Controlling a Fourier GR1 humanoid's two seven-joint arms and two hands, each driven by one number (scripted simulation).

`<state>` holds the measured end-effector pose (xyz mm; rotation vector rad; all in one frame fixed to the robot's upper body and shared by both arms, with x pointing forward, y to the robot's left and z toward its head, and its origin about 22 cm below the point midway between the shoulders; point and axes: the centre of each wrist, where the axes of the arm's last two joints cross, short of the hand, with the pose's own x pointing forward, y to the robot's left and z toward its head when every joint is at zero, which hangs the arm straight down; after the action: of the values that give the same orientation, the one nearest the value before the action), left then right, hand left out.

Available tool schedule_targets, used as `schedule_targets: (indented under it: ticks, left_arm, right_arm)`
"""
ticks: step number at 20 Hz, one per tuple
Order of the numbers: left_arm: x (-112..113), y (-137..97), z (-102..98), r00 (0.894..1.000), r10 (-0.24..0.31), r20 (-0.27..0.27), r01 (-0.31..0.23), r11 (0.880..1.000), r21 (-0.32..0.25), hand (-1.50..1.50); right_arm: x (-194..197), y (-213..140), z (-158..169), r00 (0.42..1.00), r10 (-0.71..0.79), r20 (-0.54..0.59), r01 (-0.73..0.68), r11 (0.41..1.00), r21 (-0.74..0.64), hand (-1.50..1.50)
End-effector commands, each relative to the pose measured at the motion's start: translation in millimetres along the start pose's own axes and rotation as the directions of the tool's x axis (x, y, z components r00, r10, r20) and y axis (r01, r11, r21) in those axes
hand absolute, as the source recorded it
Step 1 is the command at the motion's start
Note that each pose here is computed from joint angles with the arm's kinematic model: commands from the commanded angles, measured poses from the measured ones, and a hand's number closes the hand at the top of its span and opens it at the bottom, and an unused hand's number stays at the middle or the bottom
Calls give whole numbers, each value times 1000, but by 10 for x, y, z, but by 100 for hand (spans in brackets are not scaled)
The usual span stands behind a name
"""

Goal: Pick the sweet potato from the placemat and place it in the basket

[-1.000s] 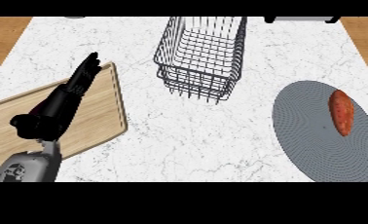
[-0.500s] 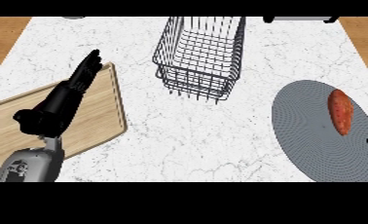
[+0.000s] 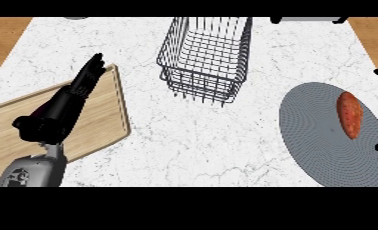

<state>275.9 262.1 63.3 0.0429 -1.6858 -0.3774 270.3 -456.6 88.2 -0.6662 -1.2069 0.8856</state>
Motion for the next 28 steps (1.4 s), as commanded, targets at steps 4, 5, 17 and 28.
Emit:
schedule_targets:
  ticks: [4, 5, 17, 28]
  left_arm:
    - [70, 78, 101, 1000, 5, 9, -5, 1000, 7, 0]
    - [-152, 138, 124, 1000, -30, 3, 30, 1000, 2, 0]
    - [-140, 62, -95, 1000, 14, 0, -14, 1000, -20, 0]
    - [-90, 58, -49, 1000, 3, 19, -3, 1000, -11, 0]
  right_arm:
    - [134, 519, -77, 1000, 30, -3, -30, 999, 15, -150]
    - [97, 209, -138, 999, 41, -15, -40, 999, 14, -150]
    - [-253, 403, -350, 992, 78, -102, -72, 995, 67, -150]
    - [-301, 673, -285, 994, 76, -76, -62, 983, 170, -150]
